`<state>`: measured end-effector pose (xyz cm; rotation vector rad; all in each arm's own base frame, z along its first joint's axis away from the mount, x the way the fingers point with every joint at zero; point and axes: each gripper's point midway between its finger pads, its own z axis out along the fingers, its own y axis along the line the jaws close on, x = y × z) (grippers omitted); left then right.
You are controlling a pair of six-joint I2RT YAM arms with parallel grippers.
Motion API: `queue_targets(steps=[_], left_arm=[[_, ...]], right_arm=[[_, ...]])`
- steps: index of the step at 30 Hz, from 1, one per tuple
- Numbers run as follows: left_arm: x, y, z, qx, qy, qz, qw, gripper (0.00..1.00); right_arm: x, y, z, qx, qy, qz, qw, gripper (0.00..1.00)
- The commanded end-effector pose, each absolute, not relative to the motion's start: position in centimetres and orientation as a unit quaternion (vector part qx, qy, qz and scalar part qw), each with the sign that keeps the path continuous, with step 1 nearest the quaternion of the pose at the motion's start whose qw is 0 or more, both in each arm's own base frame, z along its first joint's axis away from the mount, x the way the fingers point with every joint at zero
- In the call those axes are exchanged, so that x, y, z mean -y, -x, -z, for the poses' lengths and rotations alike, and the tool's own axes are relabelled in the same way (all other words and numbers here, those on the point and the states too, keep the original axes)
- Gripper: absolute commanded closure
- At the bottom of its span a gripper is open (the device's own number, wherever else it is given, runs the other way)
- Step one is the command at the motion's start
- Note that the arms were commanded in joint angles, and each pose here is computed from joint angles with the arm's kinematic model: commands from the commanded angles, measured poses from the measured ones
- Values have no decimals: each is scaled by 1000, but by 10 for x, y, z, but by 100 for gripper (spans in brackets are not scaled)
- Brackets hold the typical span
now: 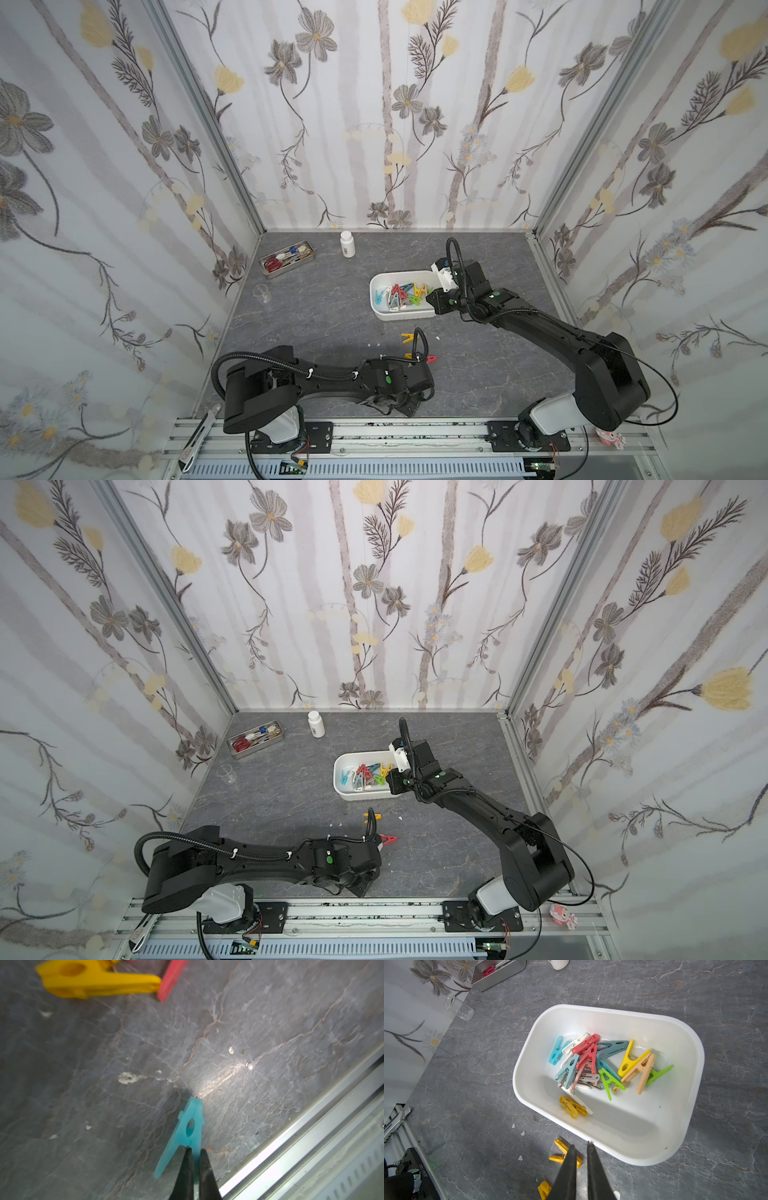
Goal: Put the clothespins into the storage box
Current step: Pick up the clothespin from the center of the board, then place the clothespin in the storage box.
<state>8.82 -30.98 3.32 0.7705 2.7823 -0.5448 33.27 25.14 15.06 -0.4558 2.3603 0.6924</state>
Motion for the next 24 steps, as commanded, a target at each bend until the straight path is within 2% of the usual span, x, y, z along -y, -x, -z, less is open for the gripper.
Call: queue_targets(steps=[1,5,14,24], left_arm=[[316,-98,-51,-940,-221,240,104,96],[317,-124,-75,-932,-179,289,122,96],[315,-214,-135,-902,-113,365,202,96],[330,-304,-165,-880,-104,382,264,97]], right_arm=[[-250,-338,-160,-889,169,-260,337,86],[-245,-337,-161,-890,166,-251,343,86],[-240,-334,-175,-885,162,-253,355,87],[-221,-314,-159,-902,159,-225,332,87]])
